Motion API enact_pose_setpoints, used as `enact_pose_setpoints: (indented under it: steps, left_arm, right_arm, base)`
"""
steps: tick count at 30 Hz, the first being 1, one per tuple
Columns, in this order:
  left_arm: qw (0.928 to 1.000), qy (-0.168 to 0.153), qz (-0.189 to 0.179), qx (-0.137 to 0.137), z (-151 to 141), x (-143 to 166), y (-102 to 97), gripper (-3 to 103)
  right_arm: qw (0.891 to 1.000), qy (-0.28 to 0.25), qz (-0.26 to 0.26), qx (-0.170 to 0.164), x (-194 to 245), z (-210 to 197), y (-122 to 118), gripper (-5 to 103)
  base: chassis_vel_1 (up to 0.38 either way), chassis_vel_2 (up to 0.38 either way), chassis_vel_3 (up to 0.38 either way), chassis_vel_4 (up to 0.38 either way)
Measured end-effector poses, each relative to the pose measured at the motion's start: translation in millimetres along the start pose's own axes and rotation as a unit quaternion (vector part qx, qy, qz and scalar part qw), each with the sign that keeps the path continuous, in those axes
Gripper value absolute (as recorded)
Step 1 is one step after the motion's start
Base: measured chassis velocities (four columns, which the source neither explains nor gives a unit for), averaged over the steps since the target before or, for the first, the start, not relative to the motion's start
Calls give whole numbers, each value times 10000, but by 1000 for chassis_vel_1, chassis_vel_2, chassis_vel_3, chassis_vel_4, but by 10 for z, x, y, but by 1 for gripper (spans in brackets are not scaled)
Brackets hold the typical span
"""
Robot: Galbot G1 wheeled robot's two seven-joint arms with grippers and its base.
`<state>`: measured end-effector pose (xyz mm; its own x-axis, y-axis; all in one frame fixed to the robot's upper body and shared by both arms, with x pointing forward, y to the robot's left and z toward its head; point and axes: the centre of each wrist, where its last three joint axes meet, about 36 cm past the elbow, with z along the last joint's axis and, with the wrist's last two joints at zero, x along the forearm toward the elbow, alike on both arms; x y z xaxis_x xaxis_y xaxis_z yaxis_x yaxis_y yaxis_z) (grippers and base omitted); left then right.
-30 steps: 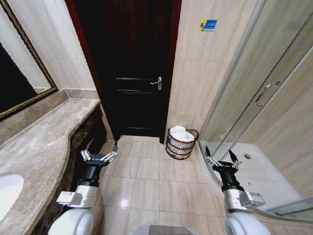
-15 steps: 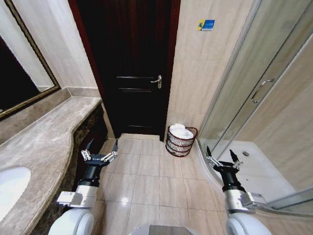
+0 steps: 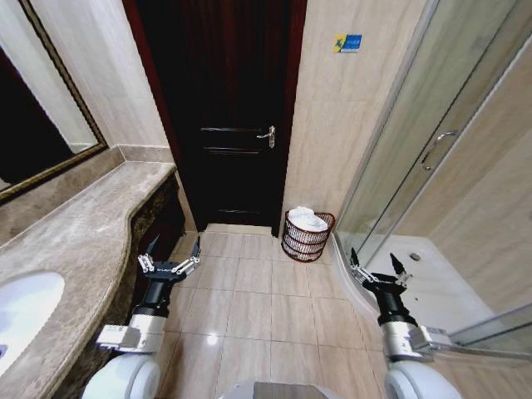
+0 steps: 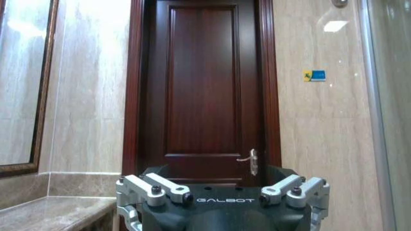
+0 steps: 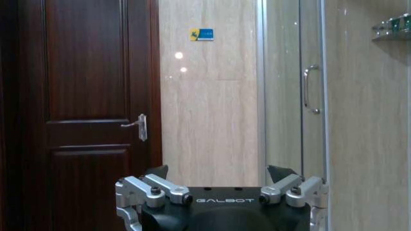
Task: Discard the used towel into the hamper.
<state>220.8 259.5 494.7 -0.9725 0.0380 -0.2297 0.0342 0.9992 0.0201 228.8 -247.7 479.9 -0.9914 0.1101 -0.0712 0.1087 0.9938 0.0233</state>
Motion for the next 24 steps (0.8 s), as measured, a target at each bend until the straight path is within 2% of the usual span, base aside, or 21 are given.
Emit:
enact_pose_setpoints:
  steps: [24]
  left_arm:
    - [10000,-16,89,1,-32,5,-6,100]
  right_arm:
    - [10000,-7,-26,13,14,-14,16,100]
  base:
    - [59,-62,-57,66]
